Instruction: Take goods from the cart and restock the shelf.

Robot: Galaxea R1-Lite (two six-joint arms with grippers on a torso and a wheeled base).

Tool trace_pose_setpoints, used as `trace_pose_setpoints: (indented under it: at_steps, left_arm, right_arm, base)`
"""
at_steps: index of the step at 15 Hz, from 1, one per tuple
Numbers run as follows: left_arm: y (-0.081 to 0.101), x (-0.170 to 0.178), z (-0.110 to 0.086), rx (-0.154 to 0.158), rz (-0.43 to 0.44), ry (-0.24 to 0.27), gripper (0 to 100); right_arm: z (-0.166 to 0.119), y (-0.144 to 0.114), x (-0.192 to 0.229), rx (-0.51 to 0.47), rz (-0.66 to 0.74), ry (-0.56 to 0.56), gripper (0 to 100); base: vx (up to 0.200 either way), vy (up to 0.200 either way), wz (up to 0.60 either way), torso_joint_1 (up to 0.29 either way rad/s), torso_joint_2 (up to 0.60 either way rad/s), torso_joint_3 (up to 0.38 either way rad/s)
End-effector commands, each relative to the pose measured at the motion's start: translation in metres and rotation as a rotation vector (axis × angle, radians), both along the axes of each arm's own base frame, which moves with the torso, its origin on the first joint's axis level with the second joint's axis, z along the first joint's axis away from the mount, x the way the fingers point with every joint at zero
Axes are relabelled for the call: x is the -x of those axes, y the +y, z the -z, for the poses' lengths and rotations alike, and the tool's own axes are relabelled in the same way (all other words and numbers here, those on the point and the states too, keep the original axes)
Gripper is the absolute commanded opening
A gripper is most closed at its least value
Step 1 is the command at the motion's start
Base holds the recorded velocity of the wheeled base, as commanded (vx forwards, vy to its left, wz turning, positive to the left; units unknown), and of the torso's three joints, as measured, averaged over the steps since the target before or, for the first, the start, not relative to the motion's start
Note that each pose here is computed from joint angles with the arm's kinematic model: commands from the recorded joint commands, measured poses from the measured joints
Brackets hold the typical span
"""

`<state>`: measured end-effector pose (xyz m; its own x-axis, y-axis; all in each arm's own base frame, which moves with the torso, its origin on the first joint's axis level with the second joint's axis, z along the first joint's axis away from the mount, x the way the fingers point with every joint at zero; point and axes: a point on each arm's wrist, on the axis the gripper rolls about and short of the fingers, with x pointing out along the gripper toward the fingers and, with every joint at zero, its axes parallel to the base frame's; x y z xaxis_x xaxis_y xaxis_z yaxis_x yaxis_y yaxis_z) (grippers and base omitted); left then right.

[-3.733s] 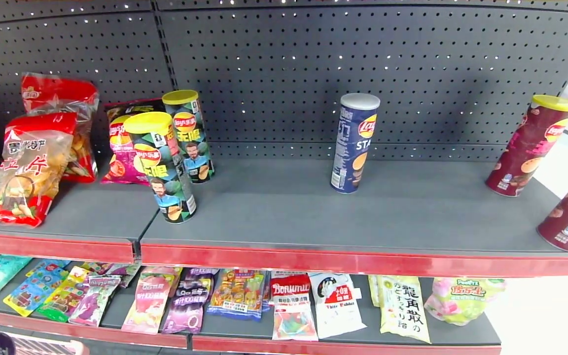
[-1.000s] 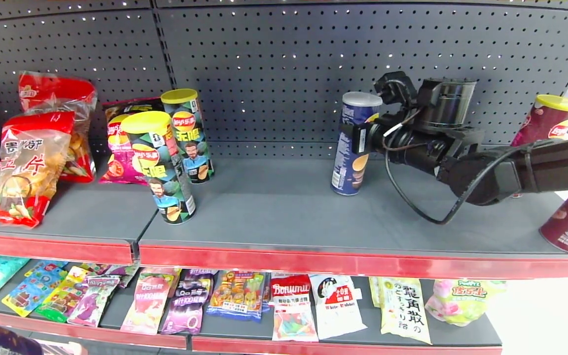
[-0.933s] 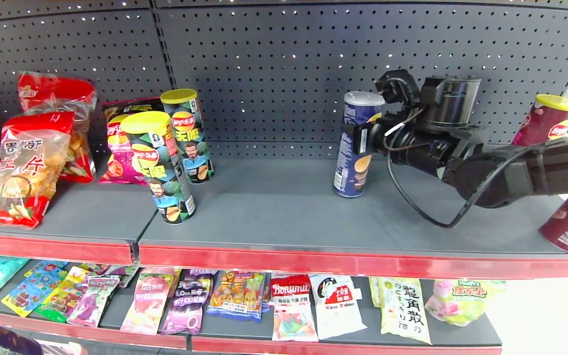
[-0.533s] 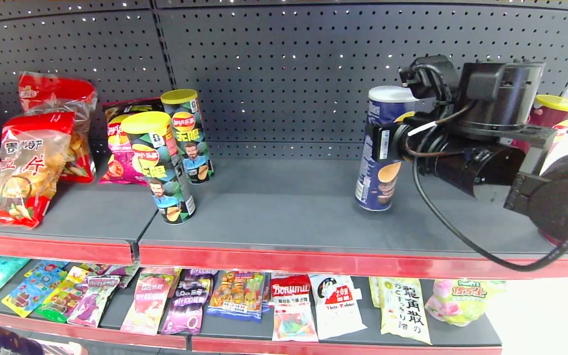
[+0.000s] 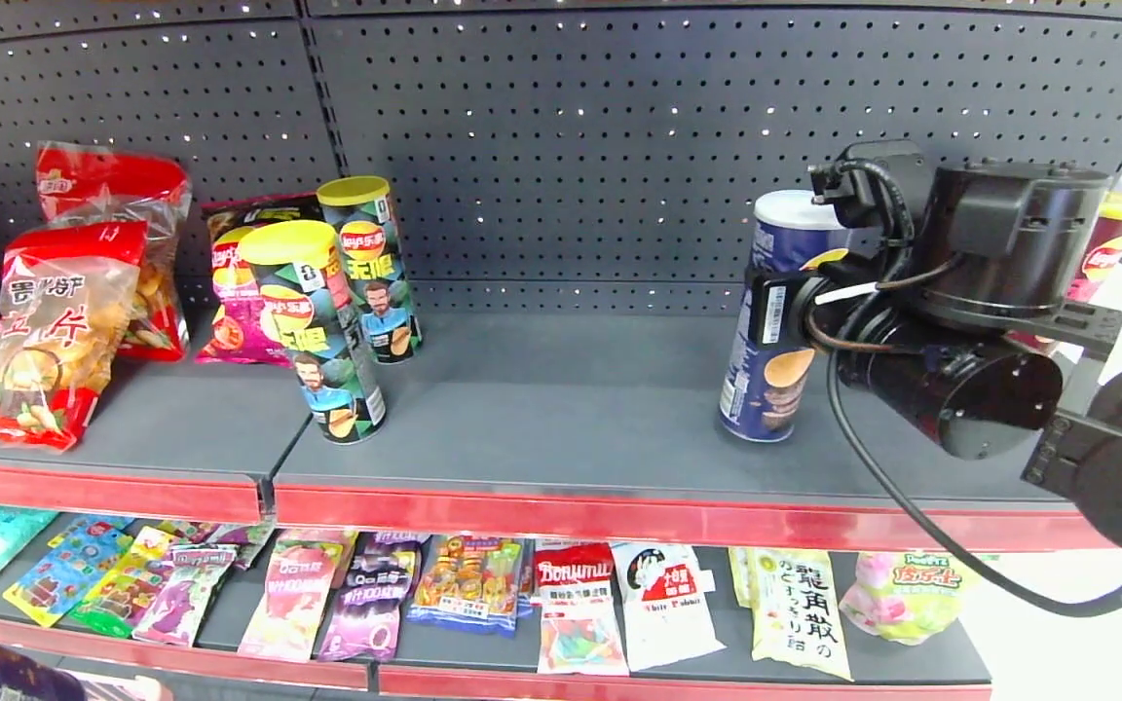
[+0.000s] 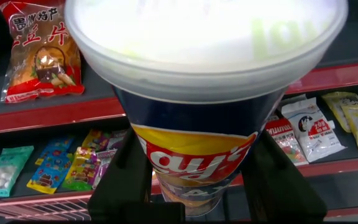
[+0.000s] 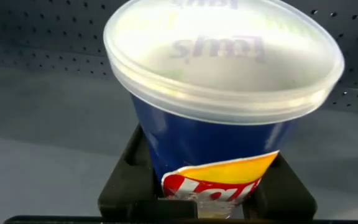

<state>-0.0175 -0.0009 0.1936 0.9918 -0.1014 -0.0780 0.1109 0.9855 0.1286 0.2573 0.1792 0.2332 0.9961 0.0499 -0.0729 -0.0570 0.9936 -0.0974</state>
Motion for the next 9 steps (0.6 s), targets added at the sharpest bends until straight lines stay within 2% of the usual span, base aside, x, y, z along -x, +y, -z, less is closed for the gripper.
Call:
trace_pose_setpoints:
  at_steps: [1, 4, 9]
  left_arm:
    - [0.0, 0.0, 0.0, 0.0, 0.001, 0.0, 0]
    - [0.0, 0.0, 0.0, 0.0, 0.0, 0.0, 0]
    - [0.0, 0.0, 0.0, 0.0, 0.001, 0.0, 0]
  right_arm:
    - [0.006, 0.005, 0.002, 0.016, -0.008, 0.016, 0]
    - [0.011, 0.02, 0.008, 0.032, 0.021, 0.021, 0]
    - [0.014, 0.028, 0.023, 0.041, 0.042, 0.023, 0]
  base:
    - [0.0, 0.0, 0.0, 0.0, 0.0, 0.0]
    - [0.0, 0.0, 0.0, 0.0, 0.0, 0.0]
    - [0.0, 0.0, 0.0, 0.0, 0.0, 0.0]
